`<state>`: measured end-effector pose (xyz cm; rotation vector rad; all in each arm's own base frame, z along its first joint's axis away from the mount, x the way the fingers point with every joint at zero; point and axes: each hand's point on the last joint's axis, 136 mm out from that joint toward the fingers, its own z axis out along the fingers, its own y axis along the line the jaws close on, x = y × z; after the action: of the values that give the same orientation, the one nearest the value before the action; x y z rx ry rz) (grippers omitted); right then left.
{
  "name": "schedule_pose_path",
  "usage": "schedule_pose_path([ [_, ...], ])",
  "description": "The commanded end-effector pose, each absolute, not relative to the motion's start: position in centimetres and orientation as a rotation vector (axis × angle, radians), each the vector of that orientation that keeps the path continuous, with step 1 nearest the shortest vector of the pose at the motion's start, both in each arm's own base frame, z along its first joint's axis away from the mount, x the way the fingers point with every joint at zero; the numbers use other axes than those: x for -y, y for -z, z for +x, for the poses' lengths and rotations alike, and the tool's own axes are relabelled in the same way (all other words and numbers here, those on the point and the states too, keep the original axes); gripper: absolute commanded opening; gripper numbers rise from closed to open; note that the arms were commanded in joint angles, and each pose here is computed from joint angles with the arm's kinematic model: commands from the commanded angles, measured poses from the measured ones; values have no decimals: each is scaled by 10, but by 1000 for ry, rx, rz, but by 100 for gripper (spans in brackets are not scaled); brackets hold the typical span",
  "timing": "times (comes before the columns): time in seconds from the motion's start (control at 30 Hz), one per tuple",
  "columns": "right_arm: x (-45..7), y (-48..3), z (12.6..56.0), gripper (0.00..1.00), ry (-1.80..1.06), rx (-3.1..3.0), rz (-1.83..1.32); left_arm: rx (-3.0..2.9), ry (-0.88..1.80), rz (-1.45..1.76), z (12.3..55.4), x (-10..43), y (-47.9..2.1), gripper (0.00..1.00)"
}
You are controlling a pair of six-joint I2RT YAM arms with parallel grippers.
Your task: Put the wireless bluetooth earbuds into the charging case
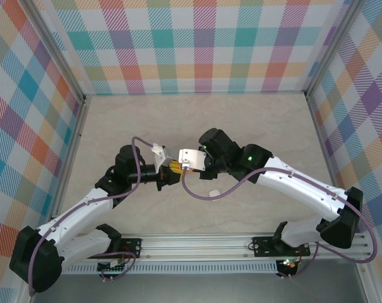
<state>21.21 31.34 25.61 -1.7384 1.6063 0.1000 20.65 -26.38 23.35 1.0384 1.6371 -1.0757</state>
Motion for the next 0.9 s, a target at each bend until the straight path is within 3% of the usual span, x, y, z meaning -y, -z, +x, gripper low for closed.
schedule_pose_path([
  [0.0,-317,-270,206,16,-115,-1546,-1765,-1533,1082,1063,203,268,-258,4],
  [0.87,-313,-262,210,15,229,-1334,-1918,-1555,1111,1039,206,270,-257,3],
])
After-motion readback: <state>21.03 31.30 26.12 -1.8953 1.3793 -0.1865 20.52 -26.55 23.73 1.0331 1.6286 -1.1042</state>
